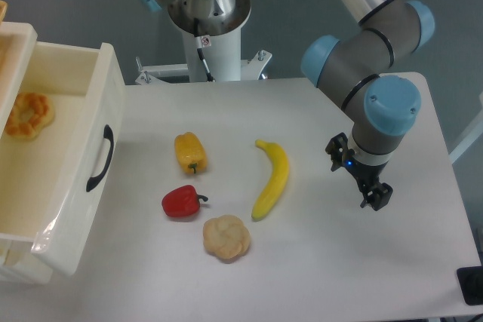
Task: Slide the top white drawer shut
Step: 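Move the gripper from beside the banana toward the open white drawer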
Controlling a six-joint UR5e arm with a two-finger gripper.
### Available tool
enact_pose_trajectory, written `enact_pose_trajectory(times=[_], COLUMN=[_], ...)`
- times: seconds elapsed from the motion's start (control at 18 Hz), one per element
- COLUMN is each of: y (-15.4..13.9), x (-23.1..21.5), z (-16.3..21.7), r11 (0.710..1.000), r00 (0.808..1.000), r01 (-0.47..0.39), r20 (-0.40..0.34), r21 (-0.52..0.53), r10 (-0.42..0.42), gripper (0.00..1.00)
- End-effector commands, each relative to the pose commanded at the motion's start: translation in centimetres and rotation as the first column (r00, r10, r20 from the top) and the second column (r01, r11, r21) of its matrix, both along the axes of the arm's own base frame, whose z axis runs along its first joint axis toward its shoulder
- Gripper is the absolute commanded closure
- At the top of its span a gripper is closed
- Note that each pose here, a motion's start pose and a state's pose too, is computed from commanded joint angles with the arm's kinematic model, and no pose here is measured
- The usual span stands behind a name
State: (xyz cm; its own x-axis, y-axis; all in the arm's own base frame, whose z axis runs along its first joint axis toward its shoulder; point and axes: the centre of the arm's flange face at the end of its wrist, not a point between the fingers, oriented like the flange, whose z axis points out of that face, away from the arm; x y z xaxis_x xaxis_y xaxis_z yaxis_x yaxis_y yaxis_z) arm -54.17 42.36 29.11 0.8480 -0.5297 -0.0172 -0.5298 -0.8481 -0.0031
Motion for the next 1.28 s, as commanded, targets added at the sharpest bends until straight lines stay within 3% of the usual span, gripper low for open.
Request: enact_pose_trajectory(times=[0.78,1.17,1.28], y=[-1.9,0.4,1.4], x=[4.1,7.6,9.1], z=[-2.0,-1.5,-2.0], r11=[0.997,0.976,0.963], r00=[0.999,0.979,0.965], r01=[-0.022,-0.201,-0.256], r20=[0.042,0.026,0.029], r21=[-0.071,-0.082,-0.09], r10=[0.025,0.204,0.259], gripper=[0.0,0.0,0.07])
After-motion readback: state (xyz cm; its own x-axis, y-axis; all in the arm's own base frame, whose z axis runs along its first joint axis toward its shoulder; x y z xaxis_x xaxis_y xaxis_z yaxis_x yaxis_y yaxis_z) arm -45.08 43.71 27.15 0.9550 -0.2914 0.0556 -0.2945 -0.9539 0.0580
